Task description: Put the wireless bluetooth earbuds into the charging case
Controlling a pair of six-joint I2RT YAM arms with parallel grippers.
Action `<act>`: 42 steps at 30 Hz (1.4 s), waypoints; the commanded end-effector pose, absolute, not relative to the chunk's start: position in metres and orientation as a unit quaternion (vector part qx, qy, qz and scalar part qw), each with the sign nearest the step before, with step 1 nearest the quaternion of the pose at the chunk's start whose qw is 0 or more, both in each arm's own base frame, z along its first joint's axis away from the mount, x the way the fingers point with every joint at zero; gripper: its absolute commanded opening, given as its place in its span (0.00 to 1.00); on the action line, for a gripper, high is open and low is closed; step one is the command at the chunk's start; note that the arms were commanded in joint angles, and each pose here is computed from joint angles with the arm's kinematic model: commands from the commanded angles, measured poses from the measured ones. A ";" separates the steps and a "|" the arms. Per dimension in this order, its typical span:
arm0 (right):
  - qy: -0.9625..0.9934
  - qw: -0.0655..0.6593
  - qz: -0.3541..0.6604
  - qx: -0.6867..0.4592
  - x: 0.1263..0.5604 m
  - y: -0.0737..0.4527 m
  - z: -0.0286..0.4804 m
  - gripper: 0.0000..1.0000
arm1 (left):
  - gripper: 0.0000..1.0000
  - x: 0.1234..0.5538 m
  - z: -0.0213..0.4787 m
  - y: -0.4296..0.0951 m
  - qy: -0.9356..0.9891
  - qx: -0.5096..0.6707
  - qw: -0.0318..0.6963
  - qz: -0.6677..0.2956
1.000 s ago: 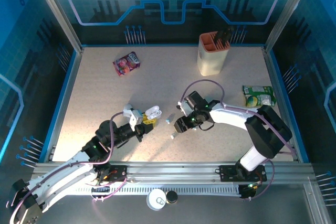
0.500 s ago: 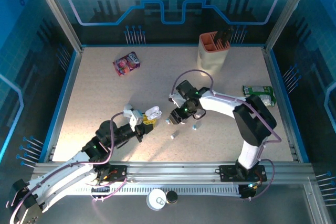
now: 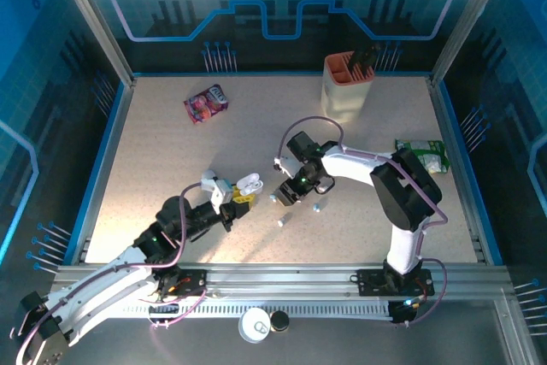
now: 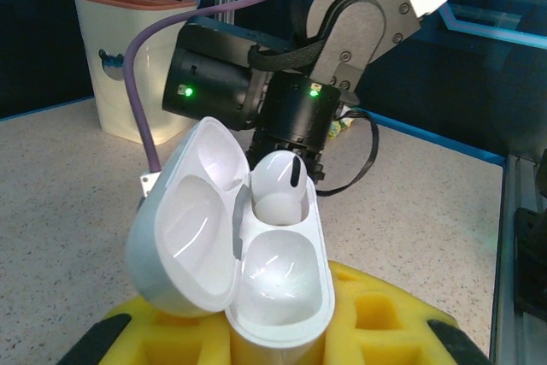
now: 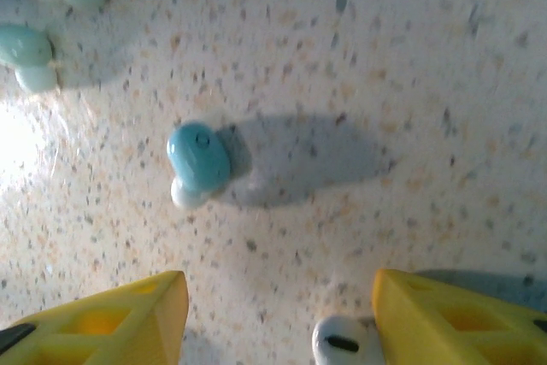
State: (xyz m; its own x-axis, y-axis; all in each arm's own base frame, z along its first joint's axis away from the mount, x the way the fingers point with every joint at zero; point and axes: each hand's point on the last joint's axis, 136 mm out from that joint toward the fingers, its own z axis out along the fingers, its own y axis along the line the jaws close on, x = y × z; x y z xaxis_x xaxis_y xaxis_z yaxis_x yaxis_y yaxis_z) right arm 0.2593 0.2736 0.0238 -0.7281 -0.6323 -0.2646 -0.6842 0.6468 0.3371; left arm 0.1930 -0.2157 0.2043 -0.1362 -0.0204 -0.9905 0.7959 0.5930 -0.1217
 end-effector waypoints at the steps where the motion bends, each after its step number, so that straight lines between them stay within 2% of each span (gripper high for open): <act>1: 0.912 0.029 0.213 -0.349 0.242 0.258 0.028 0.57 | 0.04 0.192 0.206 -0.217 0.662 0.298 0.594 -0.347; 14: 0.940 0.004 0.245 -0.239 0.242 0.248 0.020 0.39 | 0.04 0.192 0.208 -0.219 0.659 0.301 0.595 -0.348; 28: 0.944 0.018 0.229 -0.237 0.246 0.242 0.014 0.24 | 0.04 0.193 0.206 -0.220 0.660 0.305 0.593 -0.346; 34: 0.939 0.071 0.234 -0.241 0.255 0.245 0.032 0.20 | 0.04 0.195 0.203 -0.218 0.664 0.302 0.593 -0.341; 42: 0.907 0.236 0.236 -0.255 0.275 0.243 0.094 0.20 | 0.04 0.198 0.195 -0.217 0.680 0.300 0.581 -0.332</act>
State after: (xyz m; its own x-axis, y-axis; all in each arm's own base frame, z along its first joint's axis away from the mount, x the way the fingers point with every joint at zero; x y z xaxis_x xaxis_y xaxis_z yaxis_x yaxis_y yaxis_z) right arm 0.2631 0.2389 0.0678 -0.8228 -0.3858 -0.4173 -0.5383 0.7645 0.3545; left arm 0.1947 -0.2187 0.1933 -0.1669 0.0072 -0.9859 0.7964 0.5906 -0.1305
